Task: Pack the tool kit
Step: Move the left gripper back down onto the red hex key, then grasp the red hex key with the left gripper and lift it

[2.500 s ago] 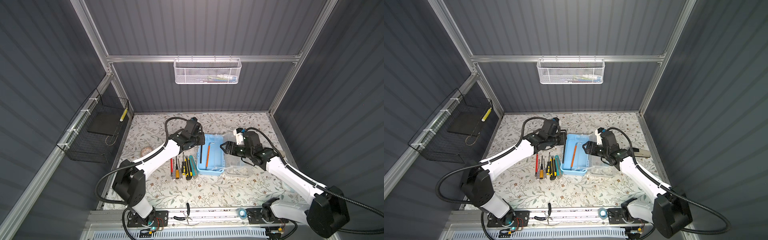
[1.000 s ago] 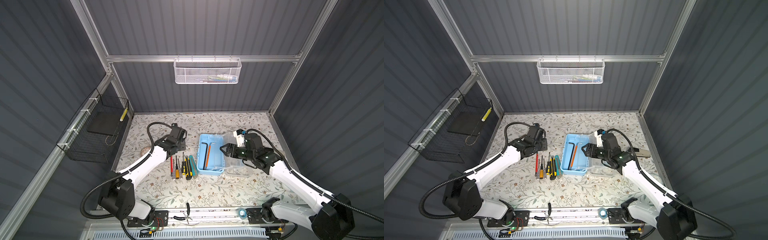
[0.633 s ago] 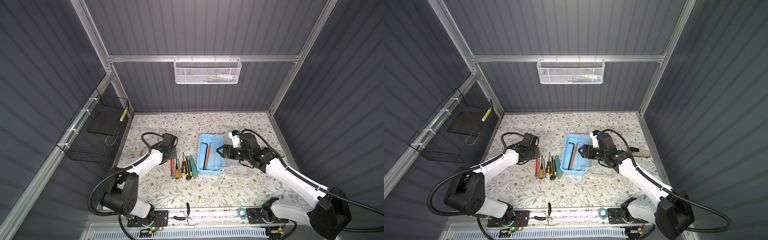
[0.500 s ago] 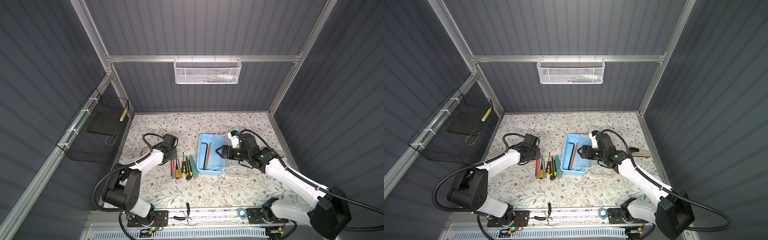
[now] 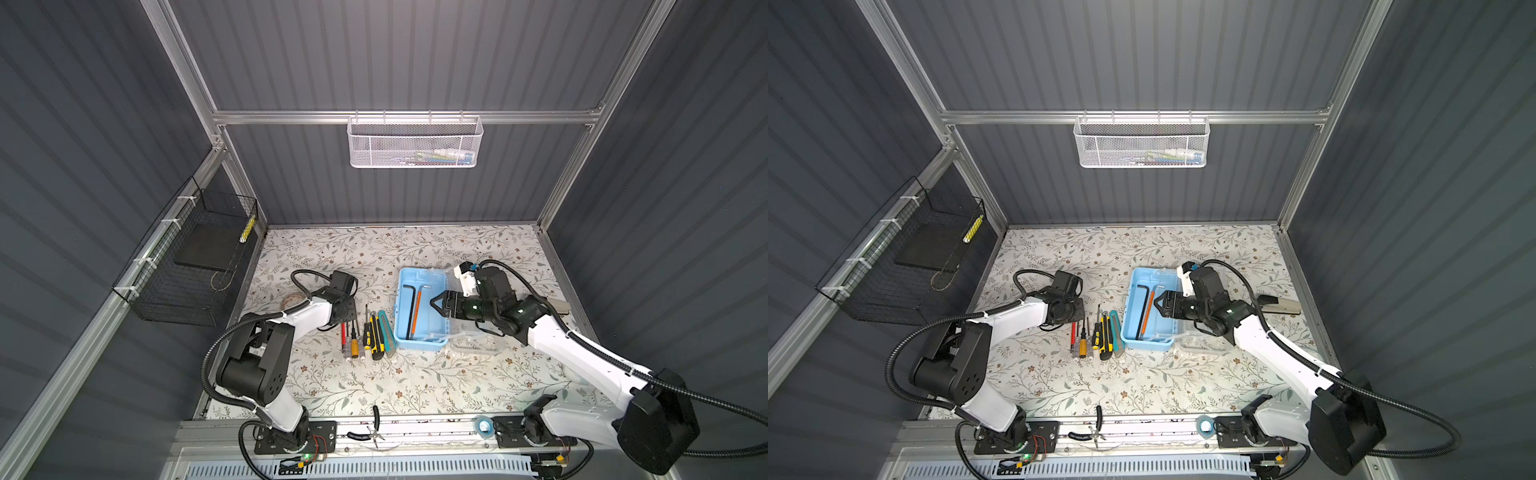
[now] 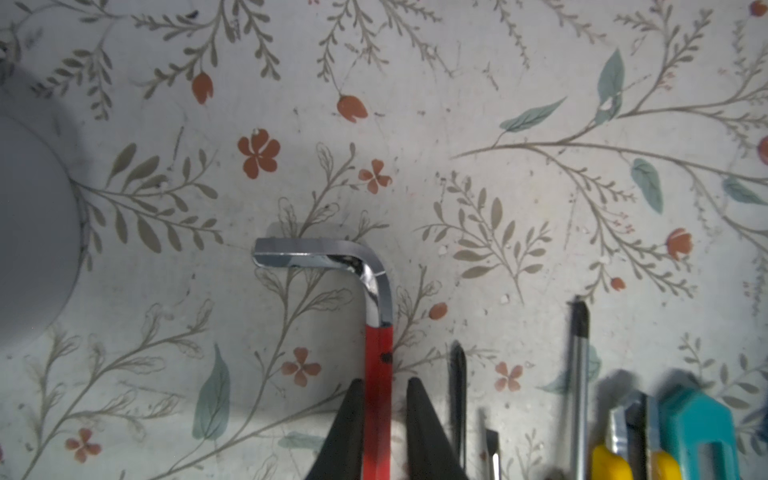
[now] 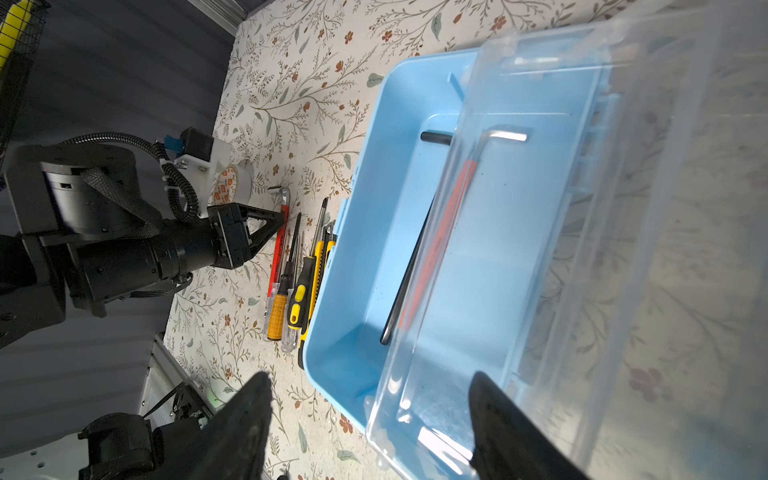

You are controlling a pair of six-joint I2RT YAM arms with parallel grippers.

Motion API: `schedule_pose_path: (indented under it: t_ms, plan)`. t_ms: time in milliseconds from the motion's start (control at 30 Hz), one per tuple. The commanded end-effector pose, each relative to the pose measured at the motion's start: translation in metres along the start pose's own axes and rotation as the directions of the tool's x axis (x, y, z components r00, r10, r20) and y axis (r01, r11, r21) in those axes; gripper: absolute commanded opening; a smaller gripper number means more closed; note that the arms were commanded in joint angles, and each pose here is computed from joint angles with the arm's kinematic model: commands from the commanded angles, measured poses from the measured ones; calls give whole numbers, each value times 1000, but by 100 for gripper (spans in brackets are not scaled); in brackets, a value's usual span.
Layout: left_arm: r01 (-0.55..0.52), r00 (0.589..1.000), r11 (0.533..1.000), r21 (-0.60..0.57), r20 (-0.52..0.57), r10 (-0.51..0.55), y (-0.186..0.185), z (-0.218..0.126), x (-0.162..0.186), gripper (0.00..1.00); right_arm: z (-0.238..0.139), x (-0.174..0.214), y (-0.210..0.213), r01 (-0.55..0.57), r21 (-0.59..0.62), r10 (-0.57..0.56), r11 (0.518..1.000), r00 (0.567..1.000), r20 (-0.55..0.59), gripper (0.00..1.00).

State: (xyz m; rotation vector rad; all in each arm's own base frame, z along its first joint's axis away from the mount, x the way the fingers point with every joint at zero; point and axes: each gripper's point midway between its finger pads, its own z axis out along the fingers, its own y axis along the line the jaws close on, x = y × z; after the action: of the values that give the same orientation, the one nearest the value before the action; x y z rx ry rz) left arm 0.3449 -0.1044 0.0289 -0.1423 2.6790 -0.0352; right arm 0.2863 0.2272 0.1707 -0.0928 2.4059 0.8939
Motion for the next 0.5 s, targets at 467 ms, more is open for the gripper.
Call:
schedule_pose_path:
  t_ms: [467]
  plan:
    - [11,1000,997,-72,-19,-13,15,7,-3,0,13,-4,1,10,0,-10,1000,1000,-17,76]
